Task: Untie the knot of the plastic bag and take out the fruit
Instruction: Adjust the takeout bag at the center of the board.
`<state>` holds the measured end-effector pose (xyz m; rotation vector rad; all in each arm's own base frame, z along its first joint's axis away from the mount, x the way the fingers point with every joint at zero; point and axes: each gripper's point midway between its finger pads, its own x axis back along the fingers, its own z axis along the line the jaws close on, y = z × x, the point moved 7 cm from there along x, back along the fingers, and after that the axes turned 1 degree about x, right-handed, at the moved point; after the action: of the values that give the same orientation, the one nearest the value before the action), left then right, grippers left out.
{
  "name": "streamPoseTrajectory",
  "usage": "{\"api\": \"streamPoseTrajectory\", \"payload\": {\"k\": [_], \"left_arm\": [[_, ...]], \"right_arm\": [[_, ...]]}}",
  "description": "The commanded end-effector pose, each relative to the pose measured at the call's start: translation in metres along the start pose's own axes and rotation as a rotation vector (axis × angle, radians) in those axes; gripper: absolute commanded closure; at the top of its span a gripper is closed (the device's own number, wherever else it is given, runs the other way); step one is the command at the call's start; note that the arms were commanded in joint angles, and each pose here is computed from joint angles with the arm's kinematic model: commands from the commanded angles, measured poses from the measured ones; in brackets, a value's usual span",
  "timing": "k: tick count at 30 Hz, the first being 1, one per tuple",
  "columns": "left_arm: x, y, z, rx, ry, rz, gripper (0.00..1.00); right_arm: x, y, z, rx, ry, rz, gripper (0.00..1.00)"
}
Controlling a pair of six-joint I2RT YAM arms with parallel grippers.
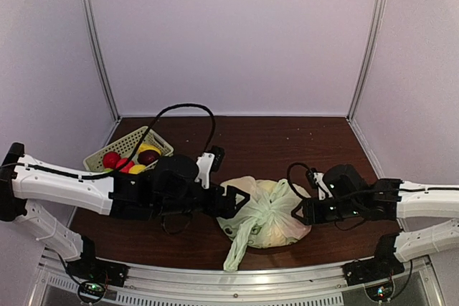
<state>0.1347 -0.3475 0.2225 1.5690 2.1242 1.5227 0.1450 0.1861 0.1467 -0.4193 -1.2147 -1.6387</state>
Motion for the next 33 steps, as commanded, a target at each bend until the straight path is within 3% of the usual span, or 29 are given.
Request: {"api": "streamPoseTrajectory", "payload": {"k": [1,9,18,23,28,33], "left_arm": [[0.009,0.005,-0.005,0.039,-0.044,-0.039,0.08],[0.026,0.011,-0.002,0.085,-0.080,-0.087,0.05],[0.031,0.004,0.007,0.111,-0.046,-0.067,0.05],[0.034,0.008,0.015,0.087,0.022,-0.063,0.04],[0.028,0.009,0.032,0.025,0.208,0.033,0.20],[0.014,0.016,0.027,-0.039,0.277,0.082,0.22]], "right_arm": [[-0.007,0.010,0.008,0.042,0.035,-0.044,0.51],[-0.032,0.037,0.030,0.135,0.017,-0.066,0.66],[-0.056,0.071,0.066,0.236,0.059,-0.078,0.67],[-0.040,0.075,0.066,0.245,0.043,-0.105,0.59],[-0.016,0.065,0.053,0.212,0.043,-0.127,0.50],[0.006,0.056,0.044,0.154,0.076,-0.162,0.45]]}}
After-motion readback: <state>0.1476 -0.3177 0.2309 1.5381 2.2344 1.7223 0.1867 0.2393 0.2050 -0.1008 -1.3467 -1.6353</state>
